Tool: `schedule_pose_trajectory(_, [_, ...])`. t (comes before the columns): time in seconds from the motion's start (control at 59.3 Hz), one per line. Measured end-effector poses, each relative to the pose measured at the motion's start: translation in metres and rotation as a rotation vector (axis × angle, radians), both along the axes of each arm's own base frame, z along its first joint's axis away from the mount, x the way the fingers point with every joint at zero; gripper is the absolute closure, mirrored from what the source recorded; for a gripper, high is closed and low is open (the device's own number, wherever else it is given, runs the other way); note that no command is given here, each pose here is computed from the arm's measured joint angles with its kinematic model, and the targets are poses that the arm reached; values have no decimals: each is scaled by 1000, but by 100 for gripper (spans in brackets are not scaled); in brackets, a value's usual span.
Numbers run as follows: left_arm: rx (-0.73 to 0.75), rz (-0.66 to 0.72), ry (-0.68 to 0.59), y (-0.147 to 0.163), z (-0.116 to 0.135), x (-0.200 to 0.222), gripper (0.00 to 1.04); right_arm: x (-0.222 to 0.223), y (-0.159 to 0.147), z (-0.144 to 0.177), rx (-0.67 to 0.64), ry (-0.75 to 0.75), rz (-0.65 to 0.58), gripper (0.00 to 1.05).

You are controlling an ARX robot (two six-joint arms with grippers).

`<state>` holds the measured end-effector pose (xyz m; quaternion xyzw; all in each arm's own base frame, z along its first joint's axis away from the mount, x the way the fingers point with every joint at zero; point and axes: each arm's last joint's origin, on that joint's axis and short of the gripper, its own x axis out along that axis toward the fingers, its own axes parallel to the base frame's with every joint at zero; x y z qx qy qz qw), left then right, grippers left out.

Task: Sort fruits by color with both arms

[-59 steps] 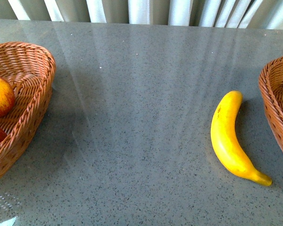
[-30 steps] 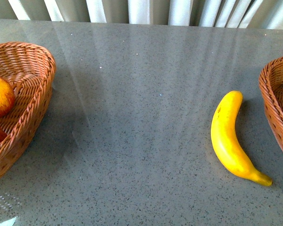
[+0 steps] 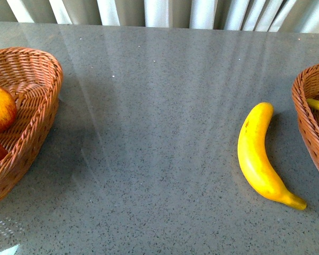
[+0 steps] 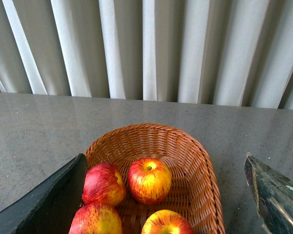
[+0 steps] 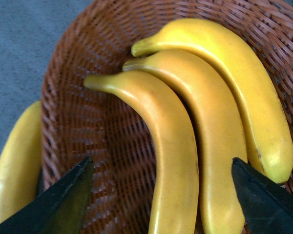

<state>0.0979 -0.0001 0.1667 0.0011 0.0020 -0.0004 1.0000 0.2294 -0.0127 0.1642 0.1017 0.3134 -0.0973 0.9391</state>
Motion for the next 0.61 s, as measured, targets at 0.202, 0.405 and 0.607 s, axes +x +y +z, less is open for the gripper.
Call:
schedule_pose_trajectory(0.202, [0,0,0,0,0,0,9,-7,54,14,-24,-4,90,9])
schedule_pose_trajectory(0.405, [0,0,0,0,0,0,9,-5,126,12,-54,54,181,9])
schedule_pose_trajectory(0.607, [0,0,0,0,0,0,9,1,160,-7,-81,165,172,9])
